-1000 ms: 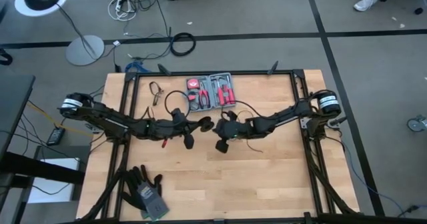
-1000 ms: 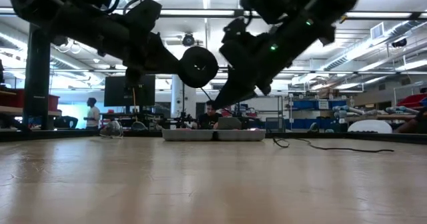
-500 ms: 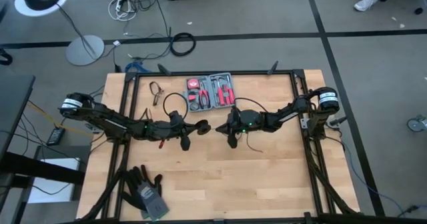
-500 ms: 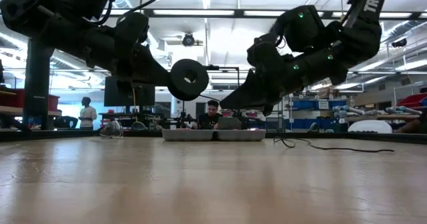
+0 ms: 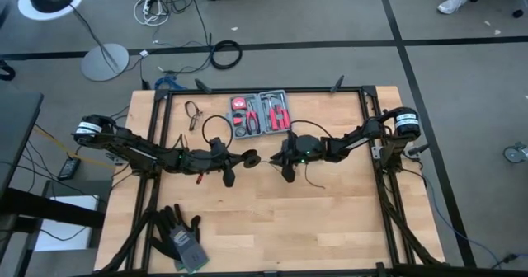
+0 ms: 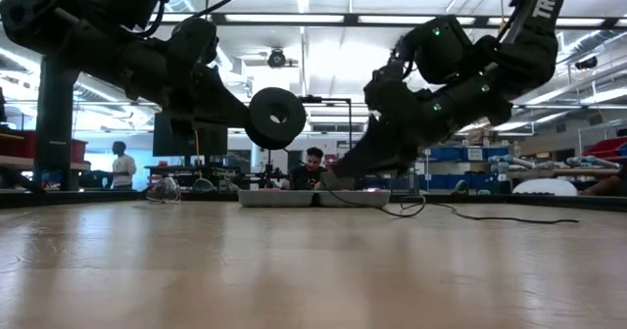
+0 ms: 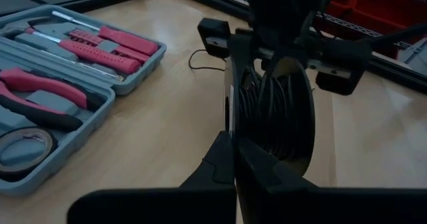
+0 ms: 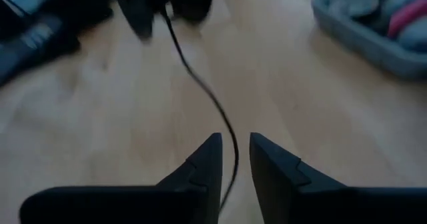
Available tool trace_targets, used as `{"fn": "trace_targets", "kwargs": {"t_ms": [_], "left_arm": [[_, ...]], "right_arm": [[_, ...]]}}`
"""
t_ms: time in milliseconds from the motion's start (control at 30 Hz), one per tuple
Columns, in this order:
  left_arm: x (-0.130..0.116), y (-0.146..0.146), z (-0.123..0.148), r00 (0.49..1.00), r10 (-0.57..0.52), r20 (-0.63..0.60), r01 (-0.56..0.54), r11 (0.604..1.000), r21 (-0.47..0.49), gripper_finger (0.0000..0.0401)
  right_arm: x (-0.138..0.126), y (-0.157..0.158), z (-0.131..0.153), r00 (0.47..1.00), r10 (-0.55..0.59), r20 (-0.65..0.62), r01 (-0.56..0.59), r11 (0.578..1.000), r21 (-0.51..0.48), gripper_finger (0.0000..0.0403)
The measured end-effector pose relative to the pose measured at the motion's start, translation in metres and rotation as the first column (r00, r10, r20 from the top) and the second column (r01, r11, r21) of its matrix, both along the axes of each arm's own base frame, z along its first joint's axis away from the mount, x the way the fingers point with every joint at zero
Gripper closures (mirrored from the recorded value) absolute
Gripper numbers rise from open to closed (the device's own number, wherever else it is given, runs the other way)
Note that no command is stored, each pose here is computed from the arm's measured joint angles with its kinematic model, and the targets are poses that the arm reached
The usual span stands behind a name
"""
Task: Coil cords
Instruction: Coil the black wire onto the black spool
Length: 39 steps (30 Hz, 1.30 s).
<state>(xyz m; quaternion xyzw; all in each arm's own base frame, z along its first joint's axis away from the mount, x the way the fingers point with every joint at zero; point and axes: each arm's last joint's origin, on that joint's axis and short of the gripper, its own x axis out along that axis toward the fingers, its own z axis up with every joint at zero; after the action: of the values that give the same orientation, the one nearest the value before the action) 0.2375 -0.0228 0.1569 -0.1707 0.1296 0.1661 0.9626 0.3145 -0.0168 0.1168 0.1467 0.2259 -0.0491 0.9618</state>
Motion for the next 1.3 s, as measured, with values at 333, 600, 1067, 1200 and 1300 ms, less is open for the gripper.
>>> {"fn": "trace_targets", "kwargs": {"t_ms": [333,600,1067,1200,1300], "left_arm": [[0.0,0.0,0.0,1.0,-0.007,-0.003,0.007,1.0,0.014,0.0401],[0.0,0.0,0.0,1.0,-0.007,-0.003,0.007,1.0,0.017,0.0401],[0.004,-0.002,0.012,0.992,-0.054,0.114,0.052,0.998,0.021,0.0401],[0.004,-0.002,0.012,0.992,-0.061,0.112,0.059,0.998,0.02,0.0401],[0.004,-0.002,0.011,0.992,-0.061,0.108,0.059,0.998,0.02,0.0401]], "right_arm": [[-0.011,0.009,-0.014,0.981,-0.001,-0.196,0.02,0.995,0.095,0.0328],[-0.011,0.019,-0.015,0.976,0.04,-0.212,-0.01,0.99,0.143,0.033],[-0.016,0.038,-0.018,0.96,-0.048,-0.275,0.022,0.995,-0.096,0.0369],[-0.017,0.037,-0.018,0.958,-0.075,-0.278,0.046,0.993,-0.109,0.0395],[-0.019,0.033,-0.014,0.956,-0.094,-0.277,0.063,0.991,-0.12,0.04]]}}
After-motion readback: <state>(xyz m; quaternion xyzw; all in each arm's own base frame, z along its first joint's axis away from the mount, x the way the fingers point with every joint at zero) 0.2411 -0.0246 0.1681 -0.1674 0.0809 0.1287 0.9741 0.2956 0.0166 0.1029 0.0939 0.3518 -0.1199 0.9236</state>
